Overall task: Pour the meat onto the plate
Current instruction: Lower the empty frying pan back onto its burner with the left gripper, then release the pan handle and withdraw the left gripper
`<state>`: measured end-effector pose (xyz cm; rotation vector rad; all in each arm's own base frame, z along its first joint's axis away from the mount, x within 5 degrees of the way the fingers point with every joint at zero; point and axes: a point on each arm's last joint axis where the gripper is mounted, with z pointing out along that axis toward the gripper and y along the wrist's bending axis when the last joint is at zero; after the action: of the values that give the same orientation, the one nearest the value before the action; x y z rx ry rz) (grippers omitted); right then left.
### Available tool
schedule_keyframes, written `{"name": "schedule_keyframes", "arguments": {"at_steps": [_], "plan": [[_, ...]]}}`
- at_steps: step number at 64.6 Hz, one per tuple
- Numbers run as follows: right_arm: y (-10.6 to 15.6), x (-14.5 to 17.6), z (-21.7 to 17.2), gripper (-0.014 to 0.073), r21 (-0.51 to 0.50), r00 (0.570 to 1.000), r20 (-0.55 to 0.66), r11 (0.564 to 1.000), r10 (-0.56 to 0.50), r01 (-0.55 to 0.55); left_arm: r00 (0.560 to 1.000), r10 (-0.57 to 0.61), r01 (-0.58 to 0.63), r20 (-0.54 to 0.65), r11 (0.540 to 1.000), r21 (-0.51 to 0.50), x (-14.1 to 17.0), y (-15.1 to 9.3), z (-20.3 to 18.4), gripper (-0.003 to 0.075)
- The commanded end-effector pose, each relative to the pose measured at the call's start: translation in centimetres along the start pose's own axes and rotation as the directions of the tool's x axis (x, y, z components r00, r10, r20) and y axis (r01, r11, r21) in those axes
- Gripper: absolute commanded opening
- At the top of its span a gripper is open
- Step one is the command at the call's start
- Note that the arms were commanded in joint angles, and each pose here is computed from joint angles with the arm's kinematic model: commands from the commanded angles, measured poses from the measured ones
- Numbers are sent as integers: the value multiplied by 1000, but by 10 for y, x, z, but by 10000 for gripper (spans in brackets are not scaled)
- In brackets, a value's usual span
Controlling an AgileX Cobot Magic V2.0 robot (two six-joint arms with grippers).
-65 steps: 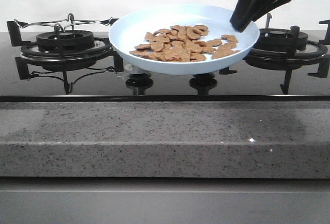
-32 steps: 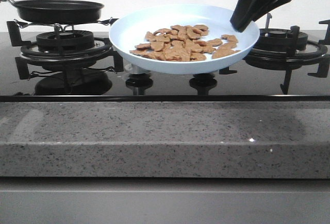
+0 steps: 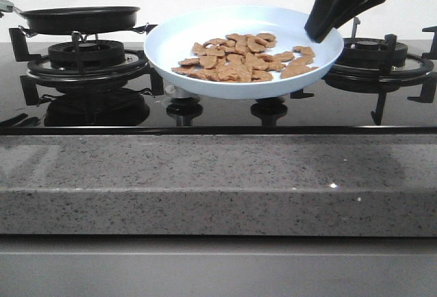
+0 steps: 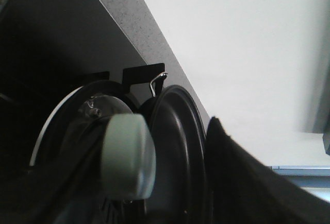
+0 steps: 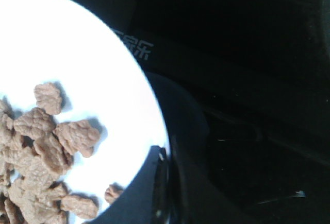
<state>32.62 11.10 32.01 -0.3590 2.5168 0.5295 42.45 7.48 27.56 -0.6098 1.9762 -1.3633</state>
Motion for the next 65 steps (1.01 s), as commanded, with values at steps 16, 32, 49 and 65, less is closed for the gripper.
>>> {"name": "schedule_keyframes", "arguments": {"at_steps": [16,32,49,65], "plan": [[9,-10,-24,-61,-22,994,111,1000,-3,6,979,105,-80,-177,986,146,16,-41,-18,498],[9,-10,-24,-61,-22,994,111,1000,-3,6,937,216,-226,-273,974,-3,34,-55,-30,388],[9,-10,-24,-61,-22,994,111,1000,-3,6,915,298,-312,-272,950,-9,44,-80,-42,38],[9,-10,-24,-61,-22,994,111,1000,-3,6,846,452,-475,-284,880,-12,77,-124,-52,-20]]}}
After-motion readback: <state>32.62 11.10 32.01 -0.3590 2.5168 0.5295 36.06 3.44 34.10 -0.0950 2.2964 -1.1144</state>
